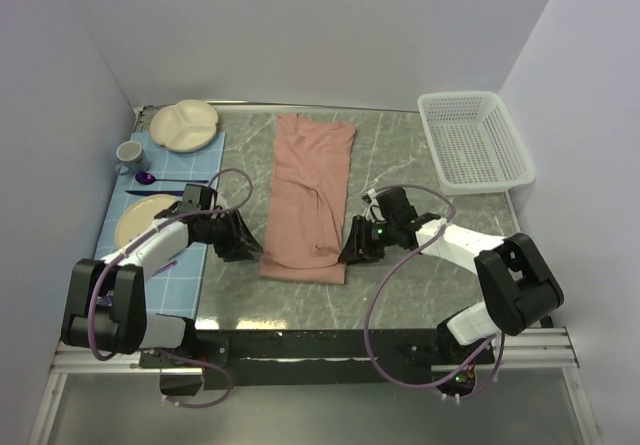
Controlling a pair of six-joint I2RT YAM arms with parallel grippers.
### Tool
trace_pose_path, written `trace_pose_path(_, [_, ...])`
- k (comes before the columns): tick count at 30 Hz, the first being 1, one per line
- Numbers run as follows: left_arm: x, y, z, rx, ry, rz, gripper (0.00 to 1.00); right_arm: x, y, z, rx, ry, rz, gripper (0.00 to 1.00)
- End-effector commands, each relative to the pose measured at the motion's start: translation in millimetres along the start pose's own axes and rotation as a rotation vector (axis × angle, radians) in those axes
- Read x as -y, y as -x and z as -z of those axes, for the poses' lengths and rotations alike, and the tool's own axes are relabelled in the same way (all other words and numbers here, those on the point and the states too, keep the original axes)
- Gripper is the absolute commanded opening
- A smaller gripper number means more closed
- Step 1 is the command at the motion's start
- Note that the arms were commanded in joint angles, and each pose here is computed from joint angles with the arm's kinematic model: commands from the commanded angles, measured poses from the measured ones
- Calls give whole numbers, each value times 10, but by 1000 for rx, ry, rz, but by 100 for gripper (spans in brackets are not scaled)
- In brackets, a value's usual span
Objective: Roll the t-shirts
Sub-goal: Roll the T-shirt to the center of the board.
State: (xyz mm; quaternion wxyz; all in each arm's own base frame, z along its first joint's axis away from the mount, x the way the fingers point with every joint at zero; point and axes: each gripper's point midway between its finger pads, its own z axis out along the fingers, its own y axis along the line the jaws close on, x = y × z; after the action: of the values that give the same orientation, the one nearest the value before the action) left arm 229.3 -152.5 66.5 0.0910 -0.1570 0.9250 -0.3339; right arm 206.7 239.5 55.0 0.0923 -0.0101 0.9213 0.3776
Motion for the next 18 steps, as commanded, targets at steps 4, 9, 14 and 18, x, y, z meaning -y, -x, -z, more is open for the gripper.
trace_pose_path(4, [22,196,121,61,25,-12,45,-141,317,117,71,-8,66,47])
trace_pose_path(9, [-65,-60,101,1,6,28,54,55,-38,171,-9,-60,-24,49])
trace_pose_path(14, [-118,-300,12,-62,-50,105,58,102,-336,192,-66,-33,-107,54])
trace_pose_path(18, [-112,-275,-45,-58,-74,104,58,66,-440,122,-93,40,-162,56])
